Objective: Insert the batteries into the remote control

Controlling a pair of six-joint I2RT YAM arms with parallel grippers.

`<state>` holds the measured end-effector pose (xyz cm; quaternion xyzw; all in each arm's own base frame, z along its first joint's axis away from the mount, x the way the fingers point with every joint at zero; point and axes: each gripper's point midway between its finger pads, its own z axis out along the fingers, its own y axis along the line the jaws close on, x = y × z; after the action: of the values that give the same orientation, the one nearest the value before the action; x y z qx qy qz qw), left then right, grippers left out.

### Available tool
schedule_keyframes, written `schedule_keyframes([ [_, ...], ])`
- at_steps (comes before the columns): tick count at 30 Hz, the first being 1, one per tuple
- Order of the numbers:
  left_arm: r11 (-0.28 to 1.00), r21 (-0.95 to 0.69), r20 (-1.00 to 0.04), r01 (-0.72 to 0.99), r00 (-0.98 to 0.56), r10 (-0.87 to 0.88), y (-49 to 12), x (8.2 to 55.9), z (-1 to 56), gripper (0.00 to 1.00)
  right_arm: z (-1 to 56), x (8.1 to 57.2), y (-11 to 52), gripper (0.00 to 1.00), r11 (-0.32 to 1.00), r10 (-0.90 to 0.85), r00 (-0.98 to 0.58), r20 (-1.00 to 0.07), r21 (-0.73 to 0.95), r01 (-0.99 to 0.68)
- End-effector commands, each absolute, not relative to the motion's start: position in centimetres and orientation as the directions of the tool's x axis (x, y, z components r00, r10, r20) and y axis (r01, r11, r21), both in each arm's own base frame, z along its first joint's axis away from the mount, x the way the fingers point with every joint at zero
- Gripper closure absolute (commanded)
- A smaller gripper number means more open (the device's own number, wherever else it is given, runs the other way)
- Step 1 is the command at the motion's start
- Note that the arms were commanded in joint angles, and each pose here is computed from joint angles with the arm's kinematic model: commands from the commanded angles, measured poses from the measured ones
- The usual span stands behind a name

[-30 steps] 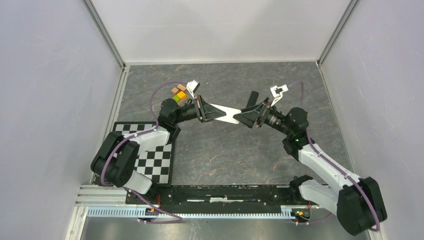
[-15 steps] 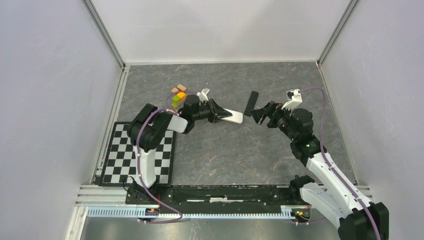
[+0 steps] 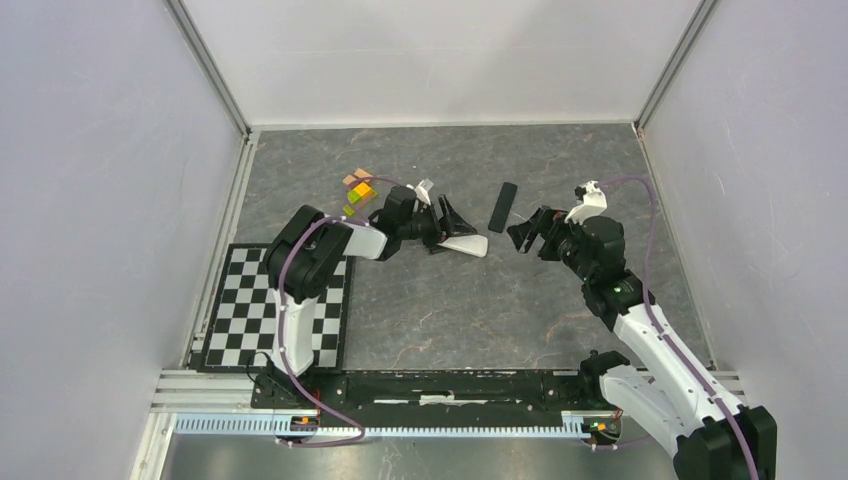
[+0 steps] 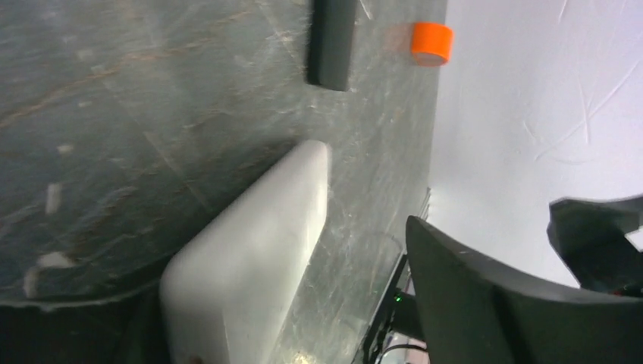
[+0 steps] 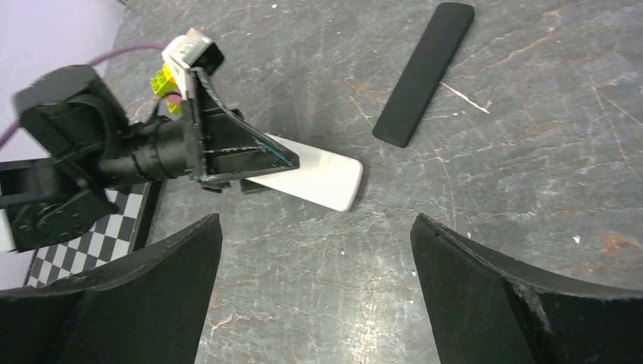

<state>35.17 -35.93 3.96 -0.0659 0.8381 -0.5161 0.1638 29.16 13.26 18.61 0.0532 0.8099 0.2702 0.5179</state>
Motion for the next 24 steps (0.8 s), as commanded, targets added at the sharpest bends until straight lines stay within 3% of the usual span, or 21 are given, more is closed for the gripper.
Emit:
schedule_keyframes([
  [1, 0.664, -0.744, -0.322, 0.076, -0.912, -0.256, -33.1, 35.3, 1.0, 0.01, 21.3, 30.0, 12.0, 0.02, 0.876, 0.357, -0.4, -0.844, 0.451, -0.169],
  [13, 0.922, -0.386, -0.462, 0.023, -0.87, -0.171, -24.9, 34.4, 1.1, 0.0, 23.5, 29.7, 9.9, 0.02, 0.915, 0.327, -0.331, -0.885, 0.384, -0.122],
  [24, 0.973, -0.23, -0.547, -0.007, -0.826, -0.135, -19.2, 31.7, 5.1, 0.0, 24.3, 28.6, 8.7, 0.02, 0.939, 0.28, -0.312, -0.908, 0.327, -0.109],
])
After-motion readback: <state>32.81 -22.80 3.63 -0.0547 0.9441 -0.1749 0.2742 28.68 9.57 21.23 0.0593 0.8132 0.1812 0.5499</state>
